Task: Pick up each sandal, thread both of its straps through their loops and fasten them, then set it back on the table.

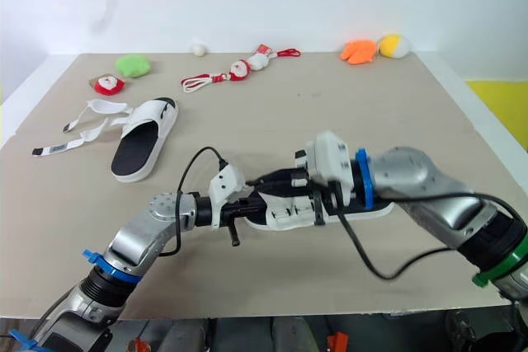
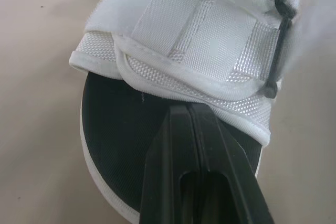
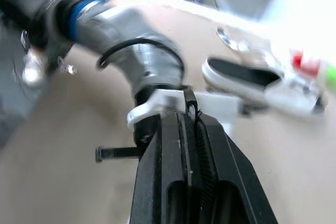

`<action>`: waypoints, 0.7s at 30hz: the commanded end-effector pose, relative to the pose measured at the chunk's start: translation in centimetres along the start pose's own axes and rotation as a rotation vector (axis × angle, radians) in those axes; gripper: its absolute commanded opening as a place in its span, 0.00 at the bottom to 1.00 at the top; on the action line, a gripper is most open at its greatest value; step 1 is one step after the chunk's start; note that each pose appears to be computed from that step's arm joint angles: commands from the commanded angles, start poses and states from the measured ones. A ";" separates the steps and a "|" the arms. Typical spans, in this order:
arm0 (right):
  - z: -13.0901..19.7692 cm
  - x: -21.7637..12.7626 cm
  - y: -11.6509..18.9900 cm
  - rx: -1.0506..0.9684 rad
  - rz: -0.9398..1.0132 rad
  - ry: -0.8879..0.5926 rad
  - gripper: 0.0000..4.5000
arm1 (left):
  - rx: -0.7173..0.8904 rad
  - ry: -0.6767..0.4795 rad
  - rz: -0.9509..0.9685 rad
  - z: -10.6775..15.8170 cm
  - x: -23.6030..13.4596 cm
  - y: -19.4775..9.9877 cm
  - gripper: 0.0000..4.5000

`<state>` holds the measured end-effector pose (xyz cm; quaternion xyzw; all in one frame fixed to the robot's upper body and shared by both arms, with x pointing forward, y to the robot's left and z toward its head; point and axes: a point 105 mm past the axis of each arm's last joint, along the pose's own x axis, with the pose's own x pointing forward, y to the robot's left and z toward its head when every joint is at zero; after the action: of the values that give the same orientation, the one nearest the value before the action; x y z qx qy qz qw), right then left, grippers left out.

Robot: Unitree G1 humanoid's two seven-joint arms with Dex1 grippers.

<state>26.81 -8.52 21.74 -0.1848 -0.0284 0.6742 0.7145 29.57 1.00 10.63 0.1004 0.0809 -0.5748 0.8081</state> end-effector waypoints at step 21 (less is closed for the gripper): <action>-1.5 -2.0 -7.0 0.424 -0.323 0.054 0.04 | -0.050 0.077 0.006 -2.2 0.2 -0.2 0.00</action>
<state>33.21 -10.26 20.32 -0.0329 0.1503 0.5507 0.8204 29.65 0.98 10.71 0.0969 0.0791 -0.5706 0.8116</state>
